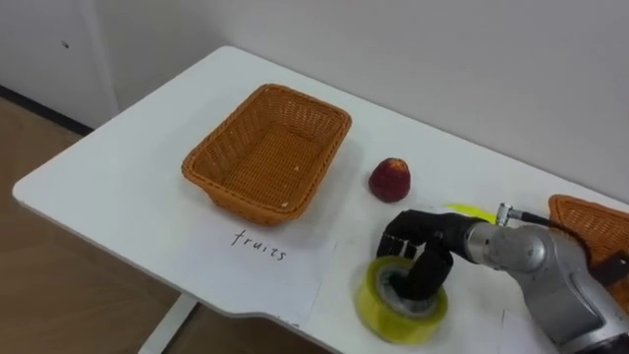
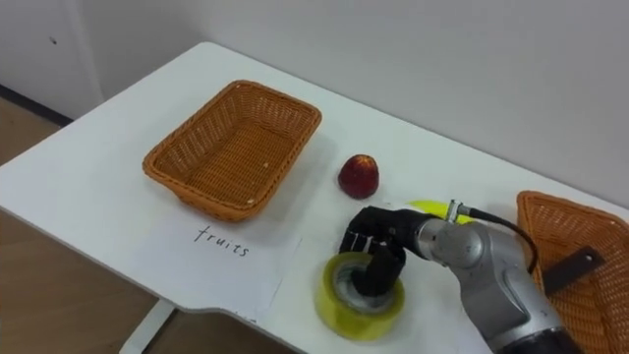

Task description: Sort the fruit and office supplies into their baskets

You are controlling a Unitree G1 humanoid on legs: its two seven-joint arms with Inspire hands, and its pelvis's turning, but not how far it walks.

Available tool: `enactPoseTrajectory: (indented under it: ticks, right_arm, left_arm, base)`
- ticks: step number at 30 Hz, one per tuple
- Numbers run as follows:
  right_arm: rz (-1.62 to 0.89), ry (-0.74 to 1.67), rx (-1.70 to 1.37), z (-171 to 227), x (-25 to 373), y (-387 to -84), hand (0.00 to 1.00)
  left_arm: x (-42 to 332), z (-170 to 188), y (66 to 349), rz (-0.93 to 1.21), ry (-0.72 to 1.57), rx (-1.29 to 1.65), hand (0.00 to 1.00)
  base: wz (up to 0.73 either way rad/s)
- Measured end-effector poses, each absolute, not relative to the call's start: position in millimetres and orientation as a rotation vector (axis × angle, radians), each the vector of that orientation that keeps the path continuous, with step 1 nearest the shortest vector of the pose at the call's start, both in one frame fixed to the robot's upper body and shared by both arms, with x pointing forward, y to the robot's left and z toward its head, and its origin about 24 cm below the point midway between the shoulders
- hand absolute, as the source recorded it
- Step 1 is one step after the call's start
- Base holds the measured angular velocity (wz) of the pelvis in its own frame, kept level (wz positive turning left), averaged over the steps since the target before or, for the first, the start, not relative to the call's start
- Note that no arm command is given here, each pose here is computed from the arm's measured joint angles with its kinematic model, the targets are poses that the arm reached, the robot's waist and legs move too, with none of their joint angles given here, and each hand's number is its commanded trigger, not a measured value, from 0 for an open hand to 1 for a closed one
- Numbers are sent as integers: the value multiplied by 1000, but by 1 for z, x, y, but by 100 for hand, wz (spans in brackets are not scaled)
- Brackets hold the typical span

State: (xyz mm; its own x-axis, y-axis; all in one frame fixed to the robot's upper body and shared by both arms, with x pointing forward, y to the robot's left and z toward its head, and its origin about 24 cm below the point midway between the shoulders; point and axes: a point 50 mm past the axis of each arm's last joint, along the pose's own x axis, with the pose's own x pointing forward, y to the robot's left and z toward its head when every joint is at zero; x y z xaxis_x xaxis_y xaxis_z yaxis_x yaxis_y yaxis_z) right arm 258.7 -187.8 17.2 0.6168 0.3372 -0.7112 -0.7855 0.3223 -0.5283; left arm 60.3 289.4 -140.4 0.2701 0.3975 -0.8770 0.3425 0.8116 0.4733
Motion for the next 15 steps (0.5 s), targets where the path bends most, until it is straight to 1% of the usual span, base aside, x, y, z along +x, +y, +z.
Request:
enactPoseTrajectory:
  ticks: [3,7,10,15]
  right_arm:
    - [761,509,-981,27,255,-197,100]
    - [661,433,-899,46,262,-213,100]
    - [495,357,-867,65,267,-236,100]
    - [314,274,-856,87,269,-258,100]
  left_arm:
    - [54,-142,291,57,1334,675,0]
    - [35,-142,294,92,1362,654,0]
    - [29,-141,293,110,1349,637,0]
    - [26,-138,294,122,1329,638,0]
  base:
    - [-5]
    - [-36]
    - [-4]
    - [-2]
